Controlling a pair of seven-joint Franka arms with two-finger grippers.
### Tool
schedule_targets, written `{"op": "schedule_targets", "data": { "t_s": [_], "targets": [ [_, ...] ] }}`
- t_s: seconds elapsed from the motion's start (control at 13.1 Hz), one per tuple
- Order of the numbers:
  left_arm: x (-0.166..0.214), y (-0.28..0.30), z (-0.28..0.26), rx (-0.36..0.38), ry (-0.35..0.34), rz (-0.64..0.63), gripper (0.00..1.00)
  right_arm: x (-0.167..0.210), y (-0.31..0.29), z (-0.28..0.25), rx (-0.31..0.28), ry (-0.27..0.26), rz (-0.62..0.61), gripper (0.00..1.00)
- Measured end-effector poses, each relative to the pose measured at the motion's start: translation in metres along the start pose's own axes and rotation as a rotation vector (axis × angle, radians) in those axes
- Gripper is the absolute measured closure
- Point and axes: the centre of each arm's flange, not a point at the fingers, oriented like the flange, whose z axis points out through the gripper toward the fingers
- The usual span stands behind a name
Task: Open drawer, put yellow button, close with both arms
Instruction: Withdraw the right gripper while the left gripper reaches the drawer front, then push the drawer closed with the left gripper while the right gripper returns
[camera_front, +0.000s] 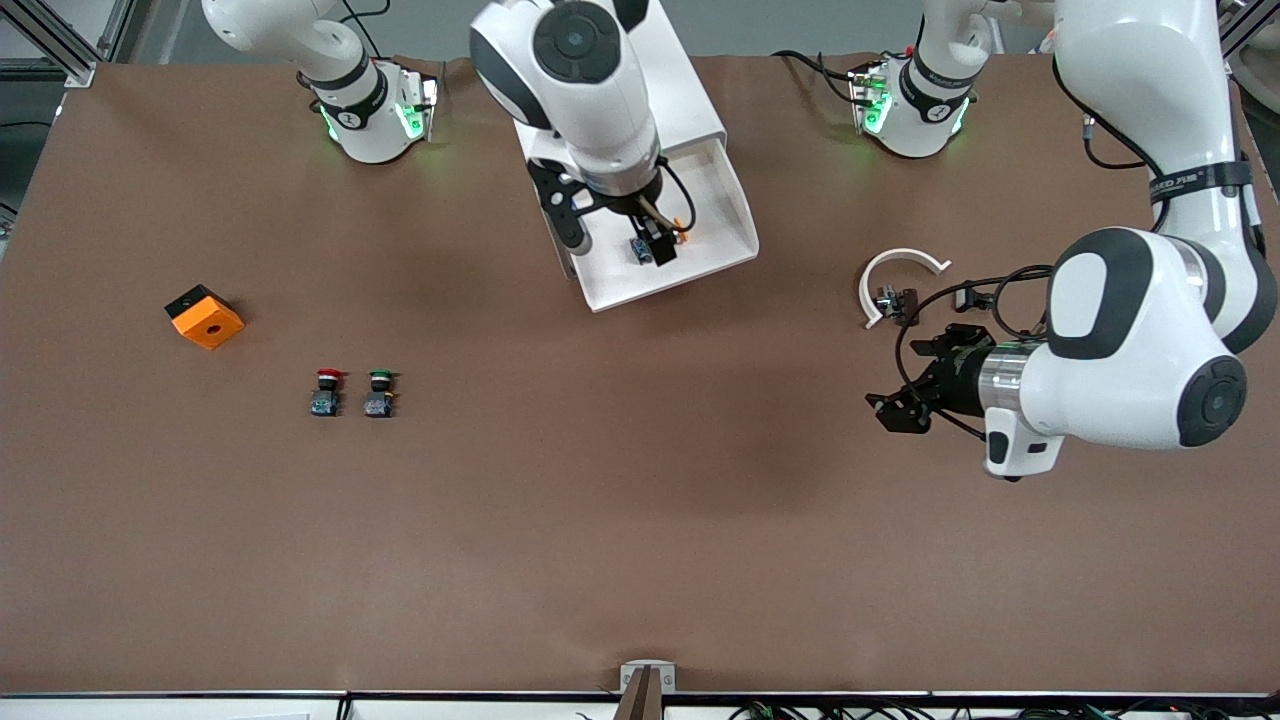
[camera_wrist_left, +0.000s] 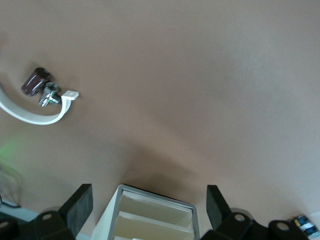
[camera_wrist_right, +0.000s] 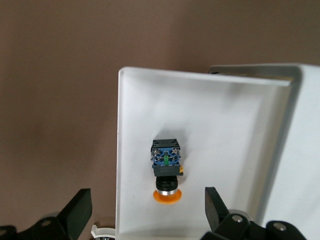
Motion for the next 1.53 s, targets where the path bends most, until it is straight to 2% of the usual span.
{"op": "schedule_targets", "data": {
  "t_s": [0.15, 0.31, 0.61, 0.76, 0.99, 1.3, 1.53],
  "targets": [
    [-0.012, 0.013, 0.021, 0.023, 0.031, 0.071, 0.0, 0.021, 0.012, -0.037, -0.022, 0.002, -0.066, 0.0],
    [-0.035, 0.027, 0.045, 0.067, 0.095, 0.173, 0.0, 0.045, 0.027, -0.068, -0.057, 0.003, -0.162, 0.0],
    [-0.095, 0.032, 0.094, -0.005, 0.185, 0.319, 0.0, 0.101, 0.051, -0.12, -0.095, -0.013, -0.399, 0.0],
    [-0.134, 0.028, 0.132, -0.02, 0.184, 0.392, 0.0, 0.141, 0.059, -0.139, -0.11, -0.03, -0.513, 0.0],
    [-0.173, 0.03, 0.169, -0.027, 0.186, 0.46, 0.0, 0.206, 0.075, -0.158, -0.093, -0.053, -0.674, 0.0],
    [-0.21, 0.036, 0.193, -0.009, 0.169, 0.486, 0.0, 0.272, 0.104, -0.175, -0.094, -0.006, -0.849, 0.0],
    [-0.251, 0.04, 0.217, 0.012, 0.159, 0.464, 0.0, 0.32, 0.116, -0.184, -0.087, 0.005, -0.921, 0.0]
  ]
}}
